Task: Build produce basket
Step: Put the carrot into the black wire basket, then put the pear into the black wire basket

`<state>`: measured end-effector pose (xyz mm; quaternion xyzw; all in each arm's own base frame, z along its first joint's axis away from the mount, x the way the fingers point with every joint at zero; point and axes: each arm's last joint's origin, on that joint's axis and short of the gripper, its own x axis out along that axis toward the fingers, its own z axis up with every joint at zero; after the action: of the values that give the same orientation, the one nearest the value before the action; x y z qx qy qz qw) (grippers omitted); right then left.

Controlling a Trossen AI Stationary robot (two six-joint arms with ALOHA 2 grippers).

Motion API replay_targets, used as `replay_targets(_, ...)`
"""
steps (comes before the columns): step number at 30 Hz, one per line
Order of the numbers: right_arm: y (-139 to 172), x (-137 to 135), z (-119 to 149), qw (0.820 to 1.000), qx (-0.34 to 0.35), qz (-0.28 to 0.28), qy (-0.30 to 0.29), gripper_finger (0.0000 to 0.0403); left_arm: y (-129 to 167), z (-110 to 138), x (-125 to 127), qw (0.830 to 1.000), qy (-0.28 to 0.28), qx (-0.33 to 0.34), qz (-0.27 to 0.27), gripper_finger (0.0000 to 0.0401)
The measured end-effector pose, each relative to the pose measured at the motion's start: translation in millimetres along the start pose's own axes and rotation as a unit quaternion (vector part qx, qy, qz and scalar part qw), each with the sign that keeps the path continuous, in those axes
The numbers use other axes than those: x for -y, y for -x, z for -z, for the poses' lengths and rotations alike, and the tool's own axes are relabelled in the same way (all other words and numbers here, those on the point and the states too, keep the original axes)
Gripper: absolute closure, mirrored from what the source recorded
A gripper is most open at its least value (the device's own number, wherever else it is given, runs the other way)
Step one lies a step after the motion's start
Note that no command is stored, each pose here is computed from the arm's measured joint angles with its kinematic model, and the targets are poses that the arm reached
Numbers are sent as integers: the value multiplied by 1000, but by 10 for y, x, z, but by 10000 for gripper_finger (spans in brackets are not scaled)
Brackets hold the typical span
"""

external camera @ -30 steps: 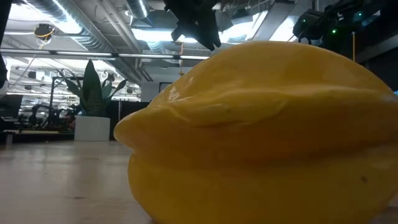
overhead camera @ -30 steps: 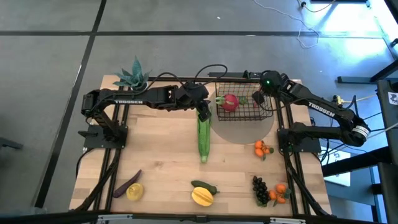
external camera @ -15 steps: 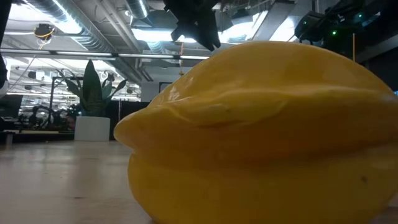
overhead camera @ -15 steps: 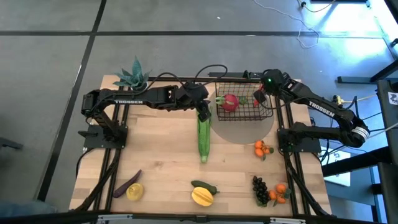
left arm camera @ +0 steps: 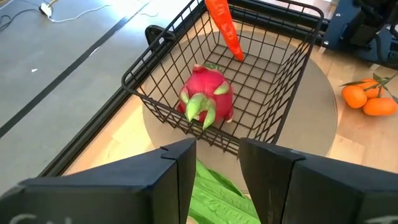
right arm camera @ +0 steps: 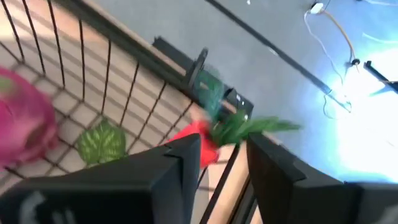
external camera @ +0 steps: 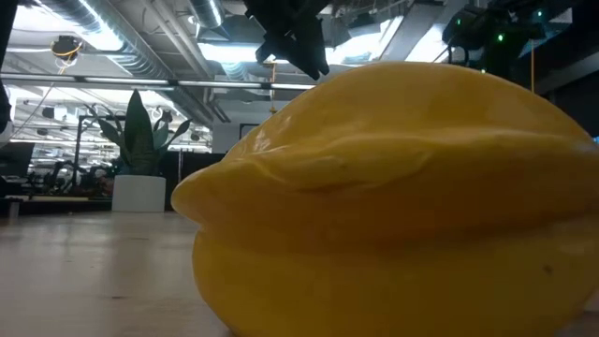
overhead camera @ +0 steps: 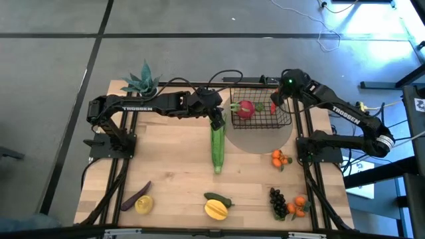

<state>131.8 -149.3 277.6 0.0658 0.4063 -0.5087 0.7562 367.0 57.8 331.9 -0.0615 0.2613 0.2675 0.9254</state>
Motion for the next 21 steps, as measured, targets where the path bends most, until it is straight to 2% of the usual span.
replay_targets(6, 266, 115, -180, 1000, -5, -2, 1, 277, 0, 38, -8, 1000, 9, -18, -4, 291)
replay_targets(8, 380, 137, -219, 1000, -15, -23, 11, 277, 2, 72, -16, 999, 22, -35, -9, 291)
replay_targets(12, 638, 130, -266, 992, -31, -121, 32, 277, 9, 139, -33, 996, 56, -67, -20, 291)
replay_targets(16, 890, 70, -227, 972, -31, -224, 63, 277, 40, 247, -33, 987, 101, -117, -35, 291)
replay_targets(21, 1114, -29, -142, 944, -18, -323, 68, 277, 99, 408, -49, 958, 187, -213, -37, 291)
